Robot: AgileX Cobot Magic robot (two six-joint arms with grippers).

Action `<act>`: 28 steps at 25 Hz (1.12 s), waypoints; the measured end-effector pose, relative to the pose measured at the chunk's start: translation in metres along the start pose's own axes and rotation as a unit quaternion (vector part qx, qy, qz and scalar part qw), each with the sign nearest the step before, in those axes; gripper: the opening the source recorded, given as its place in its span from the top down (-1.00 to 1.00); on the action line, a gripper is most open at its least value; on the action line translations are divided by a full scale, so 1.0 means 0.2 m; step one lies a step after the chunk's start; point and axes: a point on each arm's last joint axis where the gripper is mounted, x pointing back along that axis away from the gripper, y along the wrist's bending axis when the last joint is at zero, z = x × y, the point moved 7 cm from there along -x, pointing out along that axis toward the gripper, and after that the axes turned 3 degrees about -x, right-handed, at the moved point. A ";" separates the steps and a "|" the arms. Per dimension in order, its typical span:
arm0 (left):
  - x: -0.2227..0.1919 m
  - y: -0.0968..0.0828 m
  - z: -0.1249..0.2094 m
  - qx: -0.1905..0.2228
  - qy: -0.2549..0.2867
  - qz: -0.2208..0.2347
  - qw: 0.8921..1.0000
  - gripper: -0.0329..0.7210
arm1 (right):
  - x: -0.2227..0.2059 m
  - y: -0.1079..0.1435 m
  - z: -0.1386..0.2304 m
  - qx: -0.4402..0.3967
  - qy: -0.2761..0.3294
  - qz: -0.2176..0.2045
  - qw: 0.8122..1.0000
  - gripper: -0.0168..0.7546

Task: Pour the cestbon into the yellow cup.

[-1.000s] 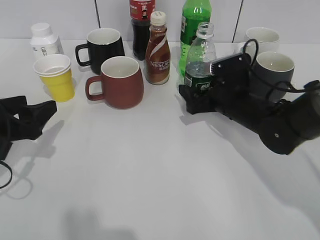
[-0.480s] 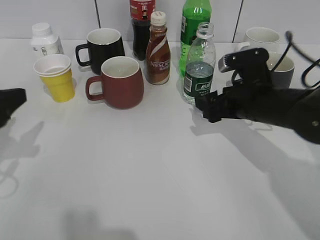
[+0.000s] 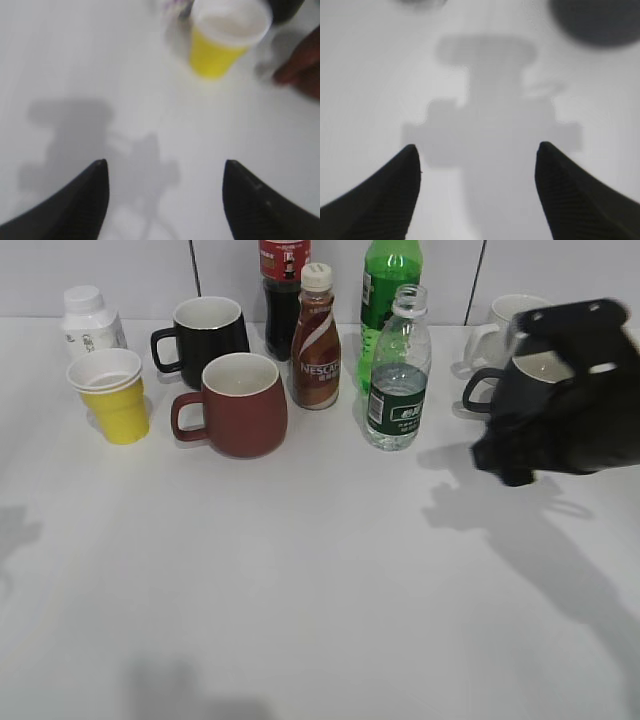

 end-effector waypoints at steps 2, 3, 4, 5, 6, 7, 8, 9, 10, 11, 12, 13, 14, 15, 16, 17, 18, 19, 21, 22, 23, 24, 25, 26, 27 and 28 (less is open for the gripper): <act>0.07 0.01 0.03 0.011 0.051 -0.011 0.999 -0.51 | 0.08 -0.02 -0.01 -0.009 0.016 0.014 1.000 -0.49; 0.11 0.02 0.04 0.010 0.068 -0.012 0.998 -0.51 | 0.11 -0.02 0.00 -0.014 0.026 0.017 0.999 -0.47; 0.15 0.02 0.05 0.009 0.089 -0.013 0.996 -0.51 | 0.14 -0.02 0.00 -0.014 0.038 0.018 0.999 -0.45; 0.20 0.01 0.07 0.004 0.108 -0.011 0.994 -0.50 | 0.18 -0.02 0.02 -0.015 0.054 0.014 0.998 -0.43; 0.24 0.01 0.08 -0.001 0.119 -0.006 0.993 -0.48 | 0.22 -0.01 0.04 -0.017 0.071 0.006 0.997 -0.42; 0.28 0.01 0.11 -0.006 0.134 -0.003 0.991 -0.48 | 0.26 0.01 0.07 -0.025 0.090 -0.005 0.996 -0.42; 0.32 0.01 0.14 -0.008 0.149 0.000 0.989 -0.47 | 0.30 0.03 0.09 -0.022 0.106 -0.015 0.994 -0.41; 0.36 0.01 0.17 -0.010 0.161 0.004 0.987 -0.47 | 0.35 0.05 0.12 -0.030 0.125 -0.030 0.991 -0.41; 0.40 0.01 0.19 -0.015 0.163 0.008 0.986 -0.47 | 0.39 0.07 0.14 -0.033 0.136 -0.039 0.989 -0.41; 0.47 0.01 0.21 -0.018 0.149 0.011 0.989 -0.47 | 0.43 0.08 0.15 -0.030 0.144 -0.047 0.988 -0.40; 0.50 0.01 0.22 -0.018 0.142 0.015 0.990 -0.46 | 0.48 0.09 0.17 -0.029 0.151 -0.053 0.987 -0.40; 0.53 0.01 0.22 -0.019 0.129 0.018 0.991 -0.46 | 0.54 0.09 0.19 -0.027 0.158 -0.057 0.985 -0.40; 0.57 0.02 0.22 -0.020 0.113 0.020 0.993 -0.46 | 0.59 0.09 0.20 -0.025 0.158 -0.060 0.985 -0.40; 0.61 0.02 0.23 -0.020 0.094 0.023 0.995 -0.46 | 0.65 0.09 0.21 -0.022 0.149 -0.064 0.987 -0.40; 0.64 0.02 0.23 -0.022 0.076 0.026 0.997 -0.46 | 0.70 0.09 0.23 -0.019 0.147 -0.067 0.987 -0.40; 0.69 0.03 0.25 -0.024 0.053 0.029 0.998 -0.46 | 0.75 0.09 0.24 -0.017 0.139 -0.069 0.988 -0.40; 0.73 0.04 0.26 -0.028 0.029 0.032 0.999 -0.46 | 0.80 0.09 0.27 -0.014 0.133 -0.072 0.988 -0.40; 0.76 0.04 0.29 -0.033 0.012 0.034 0.999 -0.46 | 0.85 0.09 0.29 -0.012 0.121 -0.074 0.990 -0.40; 0.81 0.06 0.36 -0.043 -0.026 0.034 0.998 -0.46 | 0.95 0.08 0.36 -0.007 0.096 -0.077 0.992 -0.40; 0.82 0.07 0.40 -0.047 -0.041 0.035 0.997 -0.46 | 0.99 0.07 0.39 -0.004 0.081 -0.078 0.994 -0.40; 0.82 0.08 0.43 -0.055 -0.049 0.031 0.997 -0.46 | 1.02 0.06 0.42 0.001 0.066 -0.076 0.995 -0.40; 0.81 0.09 0.48 -0.063 -0.058 0.029 0.996 -0.46 | 1.05 0.05 0.45 0.006 0.050 -0.074 0.996 -0.40; 0.81 0.10 0.51 -0.072 -0.068 0.029 0.995 -0.46 | 1.08 0.04 0.48 0.010 0.038 -0.072 0.997 -0.40; 0.79 0.10 0.53 -0.081 -0.074 0.030 0.994 -0.46 | 1.13 0.03 0.51 0.016 0.019 -0.068 0.997 -0.40; 0.78 0.10 0.55 -0.089 -0.081 0.032 0.992 -0.46 | 1.16 0.02 0.53 0.020 0.005 -0.065 0.998 -0.40; 0.78 0.10 0.56 -0.093 -0.088 0.033 0.991 -0.45 | 1.19 0.00 0.57 0.025 -0.008 -0.061 0.998 -0.40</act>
